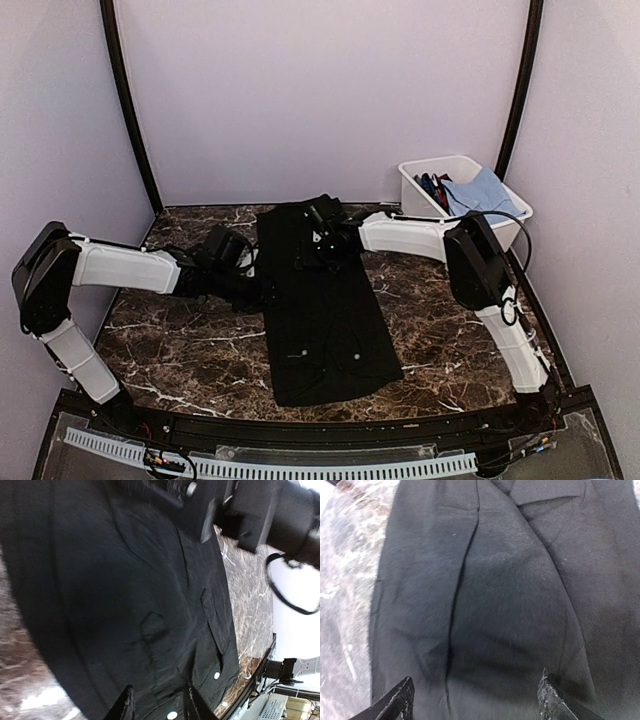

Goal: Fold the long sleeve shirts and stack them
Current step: Adjust the rectangle-folded shirt at the center of the board, then move the rectangle-folded shirt to the center of the board.

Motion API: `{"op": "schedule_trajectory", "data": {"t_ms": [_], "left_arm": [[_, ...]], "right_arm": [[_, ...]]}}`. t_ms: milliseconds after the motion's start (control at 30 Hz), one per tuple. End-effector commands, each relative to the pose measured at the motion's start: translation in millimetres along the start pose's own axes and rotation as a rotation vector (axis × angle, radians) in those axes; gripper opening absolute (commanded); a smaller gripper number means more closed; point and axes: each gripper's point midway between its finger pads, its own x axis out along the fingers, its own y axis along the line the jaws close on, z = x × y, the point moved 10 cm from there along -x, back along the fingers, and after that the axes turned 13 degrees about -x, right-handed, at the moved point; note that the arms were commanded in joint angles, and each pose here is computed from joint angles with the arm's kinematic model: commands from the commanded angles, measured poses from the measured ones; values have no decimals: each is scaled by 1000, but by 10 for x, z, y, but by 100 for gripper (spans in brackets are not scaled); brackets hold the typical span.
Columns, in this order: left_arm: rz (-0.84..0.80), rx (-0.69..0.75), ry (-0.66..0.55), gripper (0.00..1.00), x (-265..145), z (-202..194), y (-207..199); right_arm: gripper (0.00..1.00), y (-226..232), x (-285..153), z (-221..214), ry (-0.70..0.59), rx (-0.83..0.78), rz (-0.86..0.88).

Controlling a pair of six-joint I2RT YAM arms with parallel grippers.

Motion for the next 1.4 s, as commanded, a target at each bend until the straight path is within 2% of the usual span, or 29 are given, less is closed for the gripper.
{"op": "schedule_trajectory", "data": {"t_ms": [0,267,533,733,867,1067,1367], "left_arm": [[-58,-17,45,32,197,-105,-114],[83,-96,78,30,446,-168,294],[214,-114,28,30,307,83,629],[222,-59,29,31,271,245,486],[136,-33,39,34,96,262,227],[86,-34,41,38,-287,87,79],[185,-102,88,38,-554,-357,571]], "right_arm": [[84,115,-649,312,-130,-30,83],[88,1,-1169,154,-165,-47,83],[89,-114,-1445,-298,-146,-26,92],[88,-129,-1547,-674,-100,-18,121],[87,-191,-1594,-1001,-49,-4,162],[79,-220,-1685,-1423,19,22,304],[71,-338,-1761,-1836,97,66,357]]}}
